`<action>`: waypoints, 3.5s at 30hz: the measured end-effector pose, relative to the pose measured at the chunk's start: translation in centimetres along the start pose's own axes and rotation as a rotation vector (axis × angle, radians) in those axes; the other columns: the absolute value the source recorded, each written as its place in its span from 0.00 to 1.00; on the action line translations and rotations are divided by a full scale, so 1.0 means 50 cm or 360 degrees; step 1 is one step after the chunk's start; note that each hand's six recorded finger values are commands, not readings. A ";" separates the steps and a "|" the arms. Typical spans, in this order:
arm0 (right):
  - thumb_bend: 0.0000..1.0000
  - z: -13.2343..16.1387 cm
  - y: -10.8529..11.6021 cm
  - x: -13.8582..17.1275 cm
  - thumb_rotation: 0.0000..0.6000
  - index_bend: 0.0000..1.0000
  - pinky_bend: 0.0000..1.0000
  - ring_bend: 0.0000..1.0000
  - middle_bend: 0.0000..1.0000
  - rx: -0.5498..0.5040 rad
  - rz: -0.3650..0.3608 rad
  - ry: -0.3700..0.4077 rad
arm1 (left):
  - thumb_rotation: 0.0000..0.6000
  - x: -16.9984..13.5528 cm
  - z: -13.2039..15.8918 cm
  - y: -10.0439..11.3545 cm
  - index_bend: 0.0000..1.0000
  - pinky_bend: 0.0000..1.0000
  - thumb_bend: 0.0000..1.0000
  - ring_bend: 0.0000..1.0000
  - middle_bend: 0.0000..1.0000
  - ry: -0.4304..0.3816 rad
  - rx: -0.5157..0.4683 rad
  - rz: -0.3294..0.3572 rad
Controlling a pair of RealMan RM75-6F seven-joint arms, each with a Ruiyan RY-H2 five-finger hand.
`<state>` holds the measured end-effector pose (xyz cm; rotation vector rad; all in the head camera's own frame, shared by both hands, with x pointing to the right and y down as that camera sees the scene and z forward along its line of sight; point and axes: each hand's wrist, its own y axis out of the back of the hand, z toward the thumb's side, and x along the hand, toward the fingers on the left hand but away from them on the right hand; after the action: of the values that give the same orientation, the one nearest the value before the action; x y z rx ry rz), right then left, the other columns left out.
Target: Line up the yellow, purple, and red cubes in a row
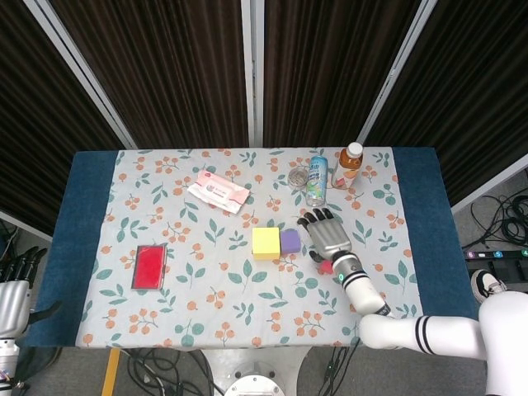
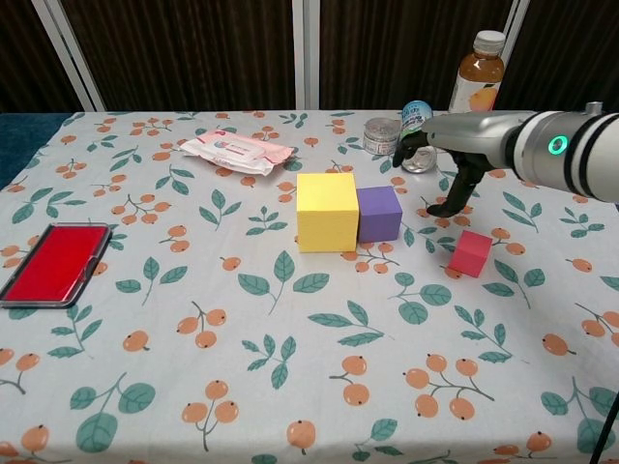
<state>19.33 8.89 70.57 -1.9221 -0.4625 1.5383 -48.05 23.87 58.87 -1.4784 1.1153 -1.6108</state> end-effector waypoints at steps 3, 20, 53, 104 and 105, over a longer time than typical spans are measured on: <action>0.23 -0.022 0.000 0.022 1.00 0.27 0.00 0.00 0.10 0.0065 -0.0014 0.0043 | 1.00 0.000 0.002 0.000 0.17 0.16 0.14 0.14 0.19 -0.0003 0.0000 0.0001; 0.23 -0.115 -0.058 0.086 1.00 0.30 0.00 0.00 0.11 0.0601 -0.0062 0.0256 | 1.00 -0.004 0.012 0.014 0.17 0.16 0.14 0.14 0.19 -0.0015 -0.0006 0.0009; 0.29 -0.104 -0.124 0.068 1.00 0.42 0.00 0.00 0.15 0.0640 -0.0148 0.0344 | 1.00 -0.009 0.010 0.010 0.17 0.16 0.14 0.14 0.19 -0.0012 -0.0031 -0.0017; 0.28 -0.003 -0.050 -0.079 1.00 0.43 0.00 0.00 0.12 0.0108 -0.0065 -0.0161 | 1.00 -0.006 0.002 0.002 0.17 0.16 0.14 0.14 0.19 -0.0023 -0.0046 -0.0031; 0.28 -0.002 -0.051 -0.079 1.00 0.42 0.00 0.00 0.12 0.0110 -0.0065 -0.0163 | 1.00 -0.006 0.002 0.002 0.17 0.16 0.14 0.14 0.19 -0.0023 -0.0046 -0.0031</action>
<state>18.70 8.29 75.21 -1.7771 -0.4830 1.6111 -47.92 24.11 58.66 -1.5216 1.1237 -1.6012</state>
